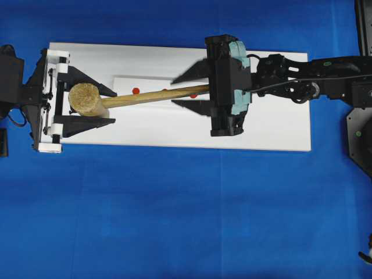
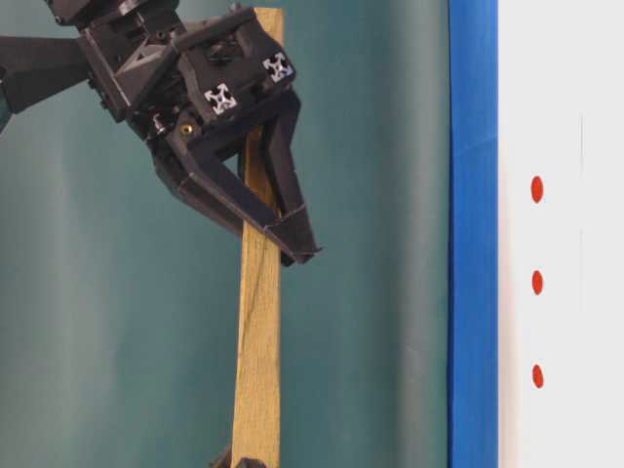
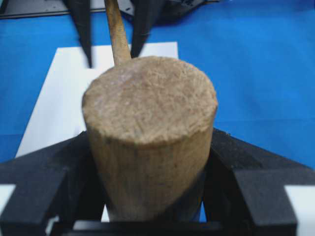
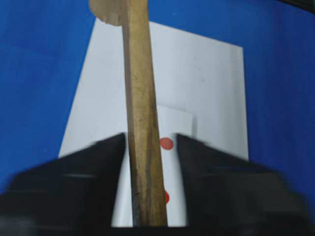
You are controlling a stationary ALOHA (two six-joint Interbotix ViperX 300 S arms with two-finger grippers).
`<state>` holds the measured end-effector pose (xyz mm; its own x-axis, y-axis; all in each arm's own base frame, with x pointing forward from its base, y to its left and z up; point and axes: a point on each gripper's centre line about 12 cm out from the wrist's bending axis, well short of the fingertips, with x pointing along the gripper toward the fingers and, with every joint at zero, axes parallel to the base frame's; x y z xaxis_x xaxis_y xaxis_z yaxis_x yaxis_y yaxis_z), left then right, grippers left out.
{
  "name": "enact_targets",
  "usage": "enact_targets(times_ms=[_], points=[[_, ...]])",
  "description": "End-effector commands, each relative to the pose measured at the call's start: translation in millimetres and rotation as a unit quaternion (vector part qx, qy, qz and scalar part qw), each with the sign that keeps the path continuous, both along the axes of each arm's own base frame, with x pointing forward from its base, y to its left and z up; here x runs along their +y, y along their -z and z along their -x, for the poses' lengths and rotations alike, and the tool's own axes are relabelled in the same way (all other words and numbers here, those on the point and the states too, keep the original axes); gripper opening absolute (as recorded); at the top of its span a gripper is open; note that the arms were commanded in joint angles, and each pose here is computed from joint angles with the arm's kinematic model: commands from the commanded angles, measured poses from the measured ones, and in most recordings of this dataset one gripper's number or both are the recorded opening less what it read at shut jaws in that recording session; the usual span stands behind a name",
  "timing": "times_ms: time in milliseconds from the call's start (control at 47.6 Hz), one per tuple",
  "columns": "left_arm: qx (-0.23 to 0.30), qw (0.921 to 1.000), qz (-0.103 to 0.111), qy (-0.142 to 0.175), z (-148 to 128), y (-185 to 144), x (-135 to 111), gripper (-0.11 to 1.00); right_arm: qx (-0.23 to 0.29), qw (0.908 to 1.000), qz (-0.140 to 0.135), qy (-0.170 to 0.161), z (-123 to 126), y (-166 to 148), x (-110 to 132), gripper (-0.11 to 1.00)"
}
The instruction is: Hit the mark with a hammer.
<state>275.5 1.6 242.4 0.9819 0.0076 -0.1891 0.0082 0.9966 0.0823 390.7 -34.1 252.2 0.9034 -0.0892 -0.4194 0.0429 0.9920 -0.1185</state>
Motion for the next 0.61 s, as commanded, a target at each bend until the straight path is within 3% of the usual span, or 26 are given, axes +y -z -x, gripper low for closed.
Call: enact_targets(times_ms=[0,84,588], points=[[-0.023,0.9997,0.004,-0.002,-2.1,-13.2,0.6,0.44,-0.017,0.9998,-0.001,-0.002,-2.4,-15.6,0.6,0.14],[-0.018,0.9998,0.006,-0.007,-2.4,-11.6,3.1,0.44,-0.015,0.9999,-0.004,-0.003,-2.2,-15.1,1.0,0.03],[-0.019,0.9996,0.007,-0.018,-1.5,-11.7,9.1,0.44,-0.015,0.9997,-0.017,0.002,-1.9,-14.4,1.2,0.03]])
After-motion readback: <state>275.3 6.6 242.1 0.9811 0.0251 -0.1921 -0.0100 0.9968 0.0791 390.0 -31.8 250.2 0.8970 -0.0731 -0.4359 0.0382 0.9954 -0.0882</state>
